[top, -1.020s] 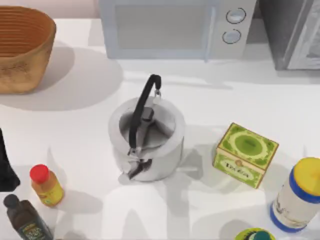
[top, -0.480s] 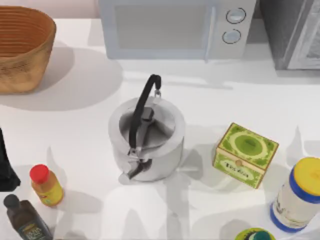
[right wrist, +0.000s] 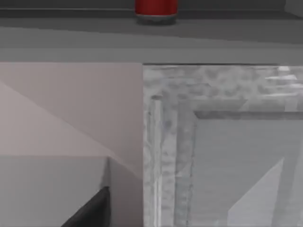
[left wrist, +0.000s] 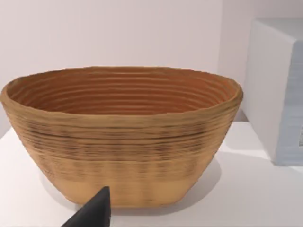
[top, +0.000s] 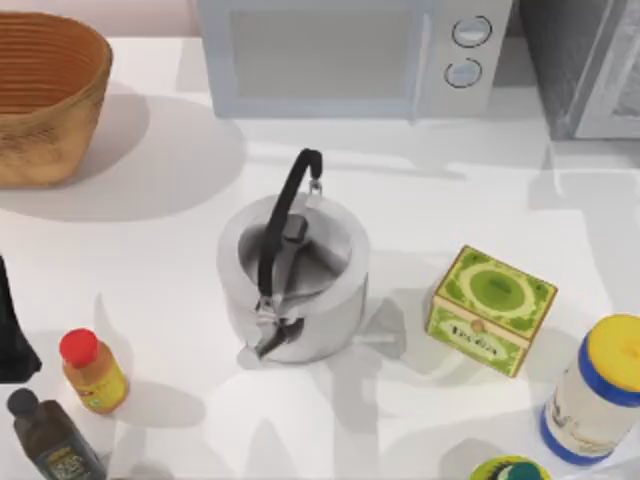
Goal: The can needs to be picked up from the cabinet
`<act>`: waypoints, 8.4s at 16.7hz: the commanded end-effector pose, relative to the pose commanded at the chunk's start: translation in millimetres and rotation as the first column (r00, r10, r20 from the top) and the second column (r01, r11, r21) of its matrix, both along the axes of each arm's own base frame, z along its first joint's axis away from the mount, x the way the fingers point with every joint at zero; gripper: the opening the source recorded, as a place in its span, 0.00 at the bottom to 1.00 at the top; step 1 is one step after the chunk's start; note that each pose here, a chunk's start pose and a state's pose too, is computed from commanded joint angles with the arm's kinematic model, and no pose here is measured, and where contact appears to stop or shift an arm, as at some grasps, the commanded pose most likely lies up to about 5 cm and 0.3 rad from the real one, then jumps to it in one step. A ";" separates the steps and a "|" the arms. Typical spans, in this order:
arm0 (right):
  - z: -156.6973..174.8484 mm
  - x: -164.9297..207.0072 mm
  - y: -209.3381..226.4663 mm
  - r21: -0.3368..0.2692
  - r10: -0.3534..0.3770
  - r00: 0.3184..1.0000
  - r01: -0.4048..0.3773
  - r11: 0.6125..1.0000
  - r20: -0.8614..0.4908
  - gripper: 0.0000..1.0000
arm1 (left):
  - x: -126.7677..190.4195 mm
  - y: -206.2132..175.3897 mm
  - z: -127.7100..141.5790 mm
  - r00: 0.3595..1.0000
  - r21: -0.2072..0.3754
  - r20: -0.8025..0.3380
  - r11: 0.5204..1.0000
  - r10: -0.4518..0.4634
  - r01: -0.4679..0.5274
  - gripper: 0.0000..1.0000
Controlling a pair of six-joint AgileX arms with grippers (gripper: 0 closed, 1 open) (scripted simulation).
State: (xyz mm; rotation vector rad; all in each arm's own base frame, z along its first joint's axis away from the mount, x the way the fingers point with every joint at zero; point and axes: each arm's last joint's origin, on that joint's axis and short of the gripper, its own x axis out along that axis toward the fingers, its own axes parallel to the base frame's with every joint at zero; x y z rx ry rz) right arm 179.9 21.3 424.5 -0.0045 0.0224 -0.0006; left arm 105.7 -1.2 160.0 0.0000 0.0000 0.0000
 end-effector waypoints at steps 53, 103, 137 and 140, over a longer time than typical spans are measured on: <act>58.5 197.4 29.1 0.003 -0.013 0.999 0.013 1.000 0.034 0.02 | 0.0 0.0 0.0 1.000 0.000 0.000 1.000 0.000 0.000 1.00; -242.2 -73.5 -20.9 0.003 -0.003 1.000 0.003 1.000 -0.019 0.00 | 0.0 0.0 0.0 1.000 0.000 0.000 1.000 0.000 0.000 1.00; -344.2 135.9 -70.8 0.023 0.650 0.760 -0.650 0.759 0.017 0.00 | 0.0 0.0 0.0 1.000 0.000 0.000 1.000 0.000 0.000 1.00; -368.6 139.7 -75.5 0.013 0.685 0.728 -0.685 0.728 0.024 0.00 | 0.0 0.0 0.0 1.000 0.000 0.000 1.000 0.000 0.000 1.00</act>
